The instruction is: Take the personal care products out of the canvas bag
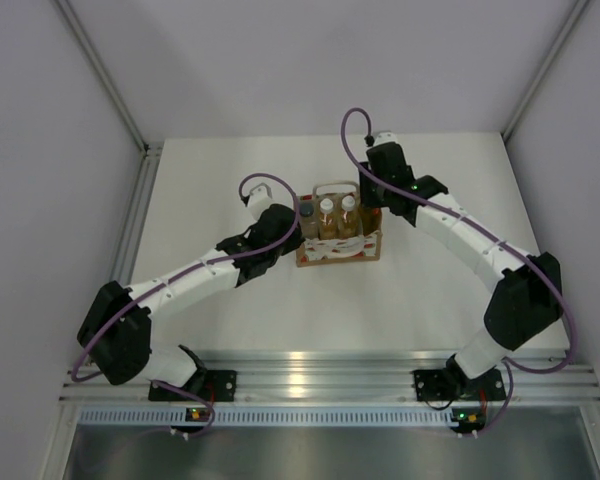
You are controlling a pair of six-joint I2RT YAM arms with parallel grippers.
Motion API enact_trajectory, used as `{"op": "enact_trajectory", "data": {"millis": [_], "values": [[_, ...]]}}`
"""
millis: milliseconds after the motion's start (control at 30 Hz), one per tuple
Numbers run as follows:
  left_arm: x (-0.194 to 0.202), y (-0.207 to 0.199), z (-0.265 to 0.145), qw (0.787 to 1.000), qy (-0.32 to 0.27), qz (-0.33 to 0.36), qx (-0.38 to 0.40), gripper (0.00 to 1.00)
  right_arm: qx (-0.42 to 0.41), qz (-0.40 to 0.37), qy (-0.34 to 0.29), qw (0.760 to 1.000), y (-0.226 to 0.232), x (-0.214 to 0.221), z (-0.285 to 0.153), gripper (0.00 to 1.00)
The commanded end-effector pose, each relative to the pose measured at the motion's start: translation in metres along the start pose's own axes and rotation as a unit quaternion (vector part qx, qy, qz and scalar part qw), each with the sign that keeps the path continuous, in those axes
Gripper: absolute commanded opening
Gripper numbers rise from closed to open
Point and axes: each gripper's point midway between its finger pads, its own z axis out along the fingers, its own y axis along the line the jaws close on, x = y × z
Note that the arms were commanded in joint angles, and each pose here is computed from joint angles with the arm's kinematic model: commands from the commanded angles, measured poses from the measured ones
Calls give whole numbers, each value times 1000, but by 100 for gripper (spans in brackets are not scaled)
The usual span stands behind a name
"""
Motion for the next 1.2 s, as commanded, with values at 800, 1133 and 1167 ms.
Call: {"op": "enact_trajectory", "data": {"millis": [800,1133,1167], "values": [[18,18,7,999,20,16,-24,0,7,10,-62,998,12,-52,-36,0],[20,19,8,999,22,12,-26,0,-12,16,-102,995,15,-95,-75,0],[20,19,8,999,23,13,-26,0,-11,15,-101,995,13,-96,-79,0]]}}
